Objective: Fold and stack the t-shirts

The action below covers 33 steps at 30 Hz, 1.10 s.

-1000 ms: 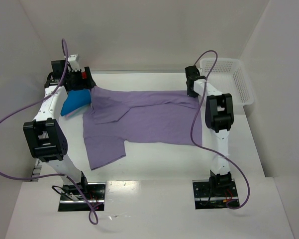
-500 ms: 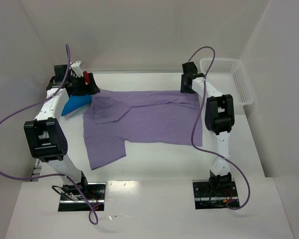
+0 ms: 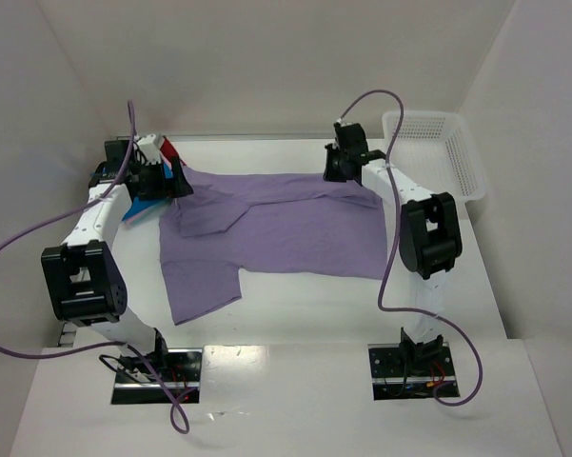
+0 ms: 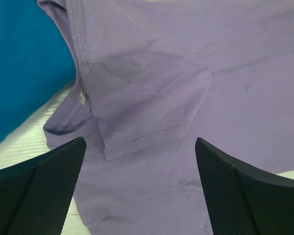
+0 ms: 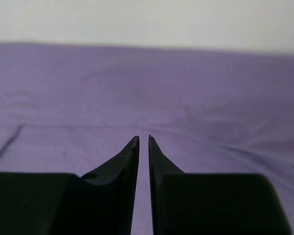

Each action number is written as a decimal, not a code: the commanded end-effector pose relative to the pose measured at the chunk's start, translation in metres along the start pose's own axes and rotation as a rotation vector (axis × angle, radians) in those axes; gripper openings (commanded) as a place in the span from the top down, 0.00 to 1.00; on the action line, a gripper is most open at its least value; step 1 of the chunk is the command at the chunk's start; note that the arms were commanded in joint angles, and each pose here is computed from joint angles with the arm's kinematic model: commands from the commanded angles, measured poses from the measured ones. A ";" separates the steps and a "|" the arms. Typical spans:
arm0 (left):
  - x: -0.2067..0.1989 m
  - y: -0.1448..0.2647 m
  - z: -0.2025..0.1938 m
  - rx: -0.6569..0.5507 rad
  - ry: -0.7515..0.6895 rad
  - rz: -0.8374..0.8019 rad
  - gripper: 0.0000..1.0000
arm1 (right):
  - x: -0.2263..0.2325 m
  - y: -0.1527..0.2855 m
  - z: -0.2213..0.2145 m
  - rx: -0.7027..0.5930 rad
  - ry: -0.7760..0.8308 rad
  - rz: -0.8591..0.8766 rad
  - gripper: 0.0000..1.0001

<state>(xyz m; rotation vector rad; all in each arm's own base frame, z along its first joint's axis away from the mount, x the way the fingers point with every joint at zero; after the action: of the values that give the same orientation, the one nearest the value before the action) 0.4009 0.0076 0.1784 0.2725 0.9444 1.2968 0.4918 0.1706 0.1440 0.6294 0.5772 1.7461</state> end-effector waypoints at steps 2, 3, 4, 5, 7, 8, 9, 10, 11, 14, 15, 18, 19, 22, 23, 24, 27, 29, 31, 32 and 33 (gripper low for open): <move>-0.011 0.011 -0.006 -0.020 0.016 -0.063 0.00 | 0.000 -0.002 -0.047 0.096 -0.036 0.006 0.87; -0.012 0.013 -0.009 -0.020 0.016 -0.063 0.00 | -0.001 0.005 -0.046 0.087 -0.036 -0.002 0.87; -0.012 0.012 -0.013 -0.009 0.020 -0.073 0.00 | -0.003 0.005 -0.058 0.105 -0.036 -0.005 0.87; -0.011 0.011 -0.016 -0.001 0.024 -0.071 0.00 | -0.004 0.008 -0.054 0.094 -0.035 -0.015 0.87; -0.012 0.010 -0.020 0.011 0.028 -0.084 0.00 | -0.007 0.009 -0.060 0.098 -0.035 -0.030 0.88; -0.012 0.010 -0.020 0.011 0.028 -0.084 0.00 | -0.010 0.008 -0.066 0.109 -0.034 -0.046 0.88; -0.013 0.010 -0.022 0.022 0.033 -0.093 0.00 | -0.010 0.009 -0.068 0.120 -0.025 -0.047 0.88; -0.013 0.010 -0.022 0.022 0.033 -0.093 0.00 | -0.013 0.009 -0.074 0.138 -0.024 -0.059 0.88; -0.018 0.010 -0.024 0.030 0.027 -0.111 0.00 | -0.013 0.009 -0.074 0.138 -0.024 -0.059 0.88; -0.022 0.010 -0.025 0.036 0.027 -0.138 0.00 | -0.017 0.008 -0.086 0.176 -0.022 -0.085 0.88; -0.024 0.013 -0.023 0.028 0.023 -0.140 0.00 | -0.019 0.008 -0.085 0.175 -0.021 -0.096 0.89; -0.024 0.014 -0.022 0.029 0.015 -0.140 0.00 | -0.023 0.005 -0.097 0.216 -0.007 -0.112 0.89; -0.025 0.016 -0.020 0.028 0.014 -0.141 0.00 | -0.027 0.005 -0.100 0.222 0.006 -0.136 0.89; -0.025 0.016 -0.020 0.027 0.005 -0.141 0.00 | -0.033 0.007 -0.104 0.240 0.021 -0.173 0.89; -0.024 0.015 -0.019 0.025 0.005 -0.132 0.00 | -0.033 0.007 -0.104 0.240 0.021 -0.173 0.89; -0.022 0.013 -0.021 0.033 0.009 -0.130 0.00 | -0.034 0.006 -0.110 0.260 0.022 -0.176 0.89; -0.023 0.014 -0.019 0.033 0.009 -0.130 0.00 | -0.037 0.002 -0.115 0.283 0.035 -0.186 0.91; -0.023 0.014 -0.019 0.033 0.009 -0.130 0.00 | -0.039 0.001 -0.120 0.301 0.038 -0.198 0.91; -0.023 0.015 -0.021 0.042 0.014 -0.128 0.00 | -0.041 -0.001 -0.124 0.310 0.041 -0.211 0.91; -0.023 0.015 -0.021 0.042 0.014 -0.128 0.00 | -0.042 -0.001 -0.124 0.311 0.050 -0.210 0.91; -0.023 0.016 -0.020 0.044 0.005 -0.127 0.00 | -0.045 -0.001 -0.123 0.312 0.038 -0.206 0.91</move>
<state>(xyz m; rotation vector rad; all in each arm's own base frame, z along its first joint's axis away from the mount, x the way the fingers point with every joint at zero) 0.3741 -0.0119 0.1641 0.2578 1.0430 1.1885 0.4223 0.1275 0.0498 0.7377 0.8854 1.5133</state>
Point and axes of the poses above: each gripper's point midway between its finger pads, its own y axis back along the fingers, its own x axis along the line the jaws close on, z = x × y, the point moved 3 cm from there along y, back along the fingers, and after that the axes turned 10 degrees about y, right-handed, at the moved point
